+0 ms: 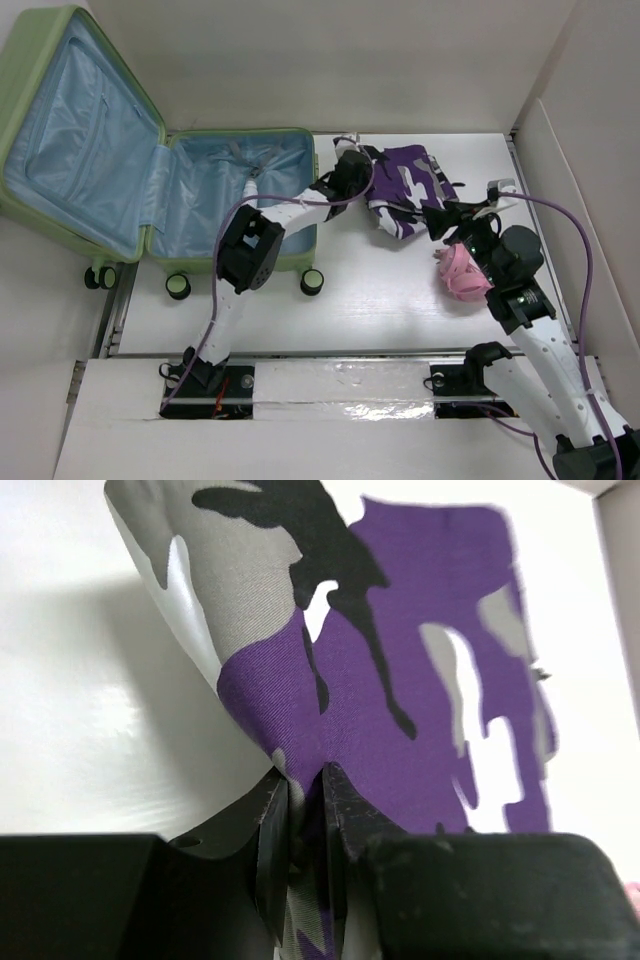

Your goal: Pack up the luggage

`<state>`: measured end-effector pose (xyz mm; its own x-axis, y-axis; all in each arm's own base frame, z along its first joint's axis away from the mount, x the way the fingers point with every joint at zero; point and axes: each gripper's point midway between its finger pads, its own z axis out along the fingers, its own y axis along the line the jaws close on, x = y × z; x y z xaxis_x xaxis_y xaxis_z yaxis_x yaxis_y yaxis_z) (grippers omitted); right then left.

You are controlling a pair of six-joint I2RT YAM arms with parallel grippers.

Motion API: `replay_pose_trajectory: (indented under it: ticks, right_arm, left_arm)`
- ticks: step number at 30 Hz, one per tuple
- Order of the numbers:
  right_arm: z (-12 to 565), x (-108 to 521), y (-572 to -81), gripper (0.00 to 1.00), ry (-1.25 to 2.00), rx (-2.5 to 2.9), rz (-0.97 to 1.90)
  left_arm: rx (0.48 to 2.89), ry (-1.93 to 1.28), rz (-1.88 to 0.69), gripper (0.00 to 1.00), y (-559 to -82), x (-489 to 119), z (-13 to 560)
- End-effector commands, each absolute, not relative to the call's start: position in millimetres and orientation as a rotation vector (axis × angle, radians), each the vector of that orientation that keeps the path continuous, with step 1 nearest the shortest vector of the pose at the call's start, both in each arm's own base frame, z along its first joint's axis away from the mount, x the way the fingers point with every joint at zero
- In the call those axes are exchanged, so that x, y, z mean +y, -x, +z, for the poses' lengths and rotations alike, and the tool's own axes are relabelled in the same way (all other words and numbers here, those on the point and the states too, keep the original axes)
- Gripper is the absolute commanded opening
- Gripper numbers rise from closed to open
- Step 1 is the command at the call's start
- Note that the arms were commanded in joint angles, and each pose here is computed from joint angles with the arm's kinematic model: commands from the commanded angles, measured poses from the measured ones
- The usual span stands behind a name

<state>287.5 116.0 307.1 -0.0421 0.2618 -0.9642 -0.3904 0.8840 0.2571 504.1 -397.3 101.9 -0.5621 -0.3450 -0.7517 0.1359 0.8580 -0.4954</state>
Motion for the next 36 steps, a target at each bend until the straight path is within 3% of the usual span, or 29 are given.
replay_pose_trajectory:
  ticks: [1, 7, 14, 22, 33, 35, 36]
  right_arm:
    - [322.3, 116.9, -287.0, 0.62, 0.101, 1.463, 0.538]
    - [318.3, 117.9, -290.8, 0.62, 0.103, 1.486, 0.533]
    - [317.9, 113.1, -291.2, 0.63, 0.092, 1.500, 0.504]
    - [320.7, 111.5, -288.5, 0.63, 0.093, 1.493, 0.499]
    - [321.6, 113.2, -286.7, 0.63, 0.116, 1.499, 0.498]
    - [320.0, 112.6, -287.7, 0.63, 0.112, 1.501, 0.494]
    - [319.0, 112.7, -288.9, 0.63, 0.111, 1.505, 0.493]
  left_arm:
    - [1.786, 0.074, -0.765, 0.00, -524.7, -371.3, 278.2]
    - [1.785, 0.052, -0.696, 0.00, -526.2, -296.9, 333.6]
    - [1.784, 0.216, -0.704, 0.00, -505.2, -170.9, 332.7]
    - [1.839, 0.422, -0.436, 0.00, -480.2, -17.3, 269.3]
    - [1.992, 0.587, -0.100, 0.00, -463.0, 78.4, 153.1]
    - [2.019, 0.602, -0.063, 0.26, -460.3, 83.3, 147.0]
    - [2.011, 0.629, -0.013, 0.47, -458.6, 91.4, 147.0]
